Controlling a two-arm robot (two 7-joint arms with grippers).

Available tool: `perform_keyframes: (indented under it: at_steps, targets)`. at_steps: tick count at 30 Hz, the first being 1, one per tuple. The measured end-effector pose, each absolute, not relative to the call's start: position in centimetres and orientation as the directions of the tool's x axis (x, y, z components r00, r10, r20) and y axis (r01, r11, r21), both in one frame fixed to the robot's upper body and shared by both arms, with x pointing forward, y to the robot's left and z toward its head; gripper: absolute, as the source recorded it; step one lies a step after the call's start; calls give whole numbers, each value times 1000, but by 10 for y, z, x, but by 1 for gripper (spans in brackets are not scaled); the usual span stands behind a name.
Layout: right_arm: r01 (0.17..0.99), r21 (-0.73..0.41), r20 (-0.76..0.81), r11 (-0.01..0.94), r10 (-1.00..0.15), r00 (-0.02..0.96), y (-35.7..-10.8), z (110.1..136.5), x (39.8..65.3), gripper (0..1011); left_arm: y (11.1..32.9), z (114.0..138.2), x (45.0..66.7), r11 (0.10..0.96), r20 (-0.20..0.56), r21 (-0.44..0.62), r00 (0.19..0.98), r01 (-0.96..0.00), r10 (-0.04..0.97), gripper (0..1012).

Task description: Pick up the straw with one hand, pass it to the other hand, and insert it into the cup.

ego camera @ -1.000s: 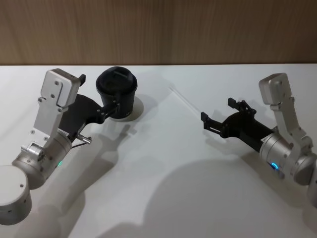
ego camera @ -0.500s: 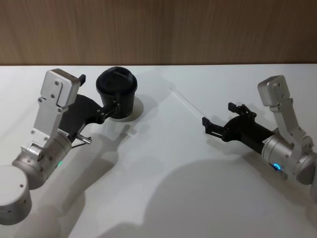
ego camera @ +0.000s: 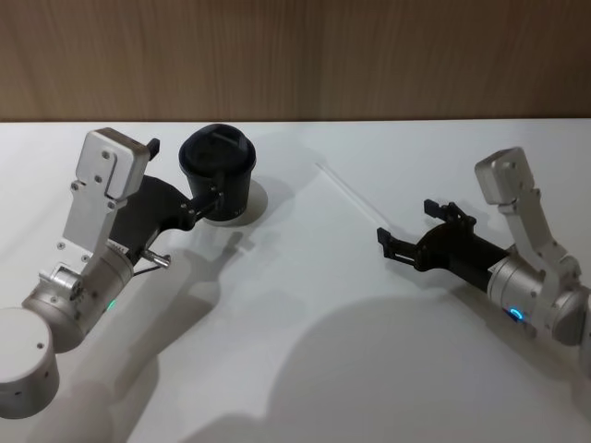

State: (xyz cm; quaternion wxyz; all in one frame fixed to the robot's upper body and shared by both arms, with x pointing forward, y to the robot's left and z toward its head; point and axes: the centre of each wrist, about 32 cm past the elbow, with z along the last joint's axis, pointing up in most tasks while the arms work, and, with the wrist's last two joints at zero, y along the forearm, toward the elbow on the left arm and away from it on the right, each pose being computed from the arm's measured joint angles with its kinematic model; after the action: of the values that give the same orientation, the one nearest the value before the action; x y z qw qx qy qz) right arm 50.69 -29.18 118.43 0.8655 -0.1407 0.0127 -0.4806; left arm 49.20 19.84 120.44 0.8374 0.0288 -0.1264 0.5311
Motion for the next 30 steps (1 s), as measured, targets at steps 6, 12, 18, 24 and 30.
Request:
perform_keyframes:
  at_steps: [6, 12, 18, 24, 30]
  targets:
    - [822, -268, 115, 502, -831, 545, -293, 1181, 509, 1001, 198, 1204, 492, 434, 242, -86, 404, -897, 882, 1000]
    - [817, -280, 115, 504, -827, 550, -293, 1178, 511, 1001, 198, 1204, 492, 434, 242, -86, 404, -897, 882, 1000]
    - [814, -287, 114, 505, -826, 552, -294, 1176, 512, 1001, 198, 1204, 492, 434, 242, -86, 404, -897, 882, 1000]
    - [814, -290, 114, 504, -826, 552, -294, 1175, 513, 964, 198, 1204, 492, 434, 242, -86, 404, -897, 882, 1000]
    - [814, -291, 114, 503, -826, 551, -294, 1175, 513, 814, 198, 1204, 492, 434, 242, -86, 404, -897, 882, 1000]
